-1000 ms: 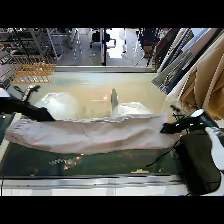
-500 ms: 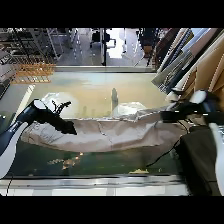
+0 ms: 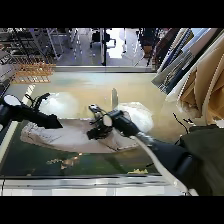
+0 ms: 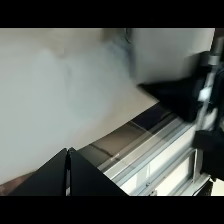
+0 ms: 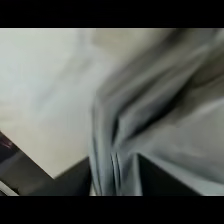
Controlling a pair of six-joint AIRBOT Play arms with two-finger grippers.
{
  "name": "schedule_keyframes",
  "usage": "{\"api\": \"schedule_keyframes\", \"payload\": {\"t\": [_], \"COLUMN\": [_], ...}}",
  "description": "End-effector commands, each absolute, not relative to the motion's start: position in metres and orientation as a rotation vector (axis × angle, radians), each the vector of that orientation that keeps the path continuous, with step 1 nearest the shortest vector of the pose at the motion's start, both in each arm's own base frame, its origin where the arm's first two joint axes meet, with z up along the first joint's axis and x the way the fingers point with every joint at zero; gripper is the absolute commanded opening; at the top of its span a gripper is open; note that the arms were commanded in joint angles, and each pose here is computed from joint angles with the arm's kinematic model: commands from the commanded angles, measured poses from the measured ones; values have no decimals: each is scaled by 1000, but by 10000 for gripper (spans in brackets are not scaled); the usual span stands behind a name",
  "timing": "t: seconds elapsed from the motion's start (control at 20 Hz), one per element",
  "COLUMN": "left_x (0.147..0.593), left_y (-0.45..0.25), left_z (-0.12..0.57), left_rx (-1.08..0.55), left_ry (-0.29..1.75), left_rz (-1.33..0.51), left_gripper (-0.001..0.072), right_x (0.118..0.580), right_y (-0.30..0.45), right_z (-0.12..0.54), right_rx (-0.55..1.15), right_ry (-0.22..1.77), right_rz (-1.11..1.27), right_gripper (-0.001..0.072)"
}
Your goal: Fold the clothes and pants, and hang the long-sleeved shirts on hangers.
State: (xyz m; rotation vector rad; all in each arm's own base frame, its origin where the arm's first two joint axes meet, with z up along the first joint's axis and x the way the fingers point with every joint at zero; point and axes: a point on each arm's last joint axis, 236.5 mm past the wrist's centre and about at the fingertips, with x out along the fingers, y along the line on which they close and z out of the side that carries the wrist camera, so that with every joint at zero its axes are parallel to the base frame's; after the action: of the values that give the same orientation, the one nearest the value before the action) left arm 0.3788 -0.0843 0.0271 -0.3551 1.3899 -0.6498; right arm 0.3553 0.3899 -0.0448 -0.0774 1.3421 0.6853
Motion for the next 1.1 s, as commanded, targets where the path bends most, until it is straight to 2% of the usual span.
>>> {"api": "schedule_keyframes", "payload": {"t": [0.0, 0.1, 0.25, 0.3, 0.35, 0.5, 0.55, 0.6, 0.8, 1.05], "left_x": [375, 375, 375, 375, 375, 375, 375, 375, 374, 373], "left_y": [-80, -80, -79, -79, -79, -80, -80, -81, -83, -89], "left_z": [34, 34, 34, 34, 34, 34, 34, 34, 34, 34], "left_rx": [-357, -356, -358, -358, -358, -358, -357, -355, -352, -341], "left_ry": [1388, 1387, 1387, 1387, 1387, 1386, 1387, 1387, 1390, 1394], "left_rz": [-640, -641, -639, -639, -639, -640, -642, -644, -648, -661], "left_gripper": [11, 11, 11, 11, 11, 11, 11, 11, 11, 11], "right_x": [355, 384, 425, 430, 429, 408, 400, 395, 385, 399], "right_y": [407, 356, 250, 213, 178, 123, 114, 111, 135, 183], "right_z": [-33, 17, 83, 93, 97, 68, 47, 24, -59, -99], "right_rx": [-140, -193, -100, -56, -1, 219, 282, 317, 365, 427], "right_ry": [1362, 1309, 1233, 1242, 1265, 1386, 1423, 1441, 1418, 1415], "right_rz": [725, 670, 515, 473, 450, 512, 530, 545, 650, 781], "right_gripper": [410, 401, 405, 440, 513, 653, 658, 702, 699, 697]}}
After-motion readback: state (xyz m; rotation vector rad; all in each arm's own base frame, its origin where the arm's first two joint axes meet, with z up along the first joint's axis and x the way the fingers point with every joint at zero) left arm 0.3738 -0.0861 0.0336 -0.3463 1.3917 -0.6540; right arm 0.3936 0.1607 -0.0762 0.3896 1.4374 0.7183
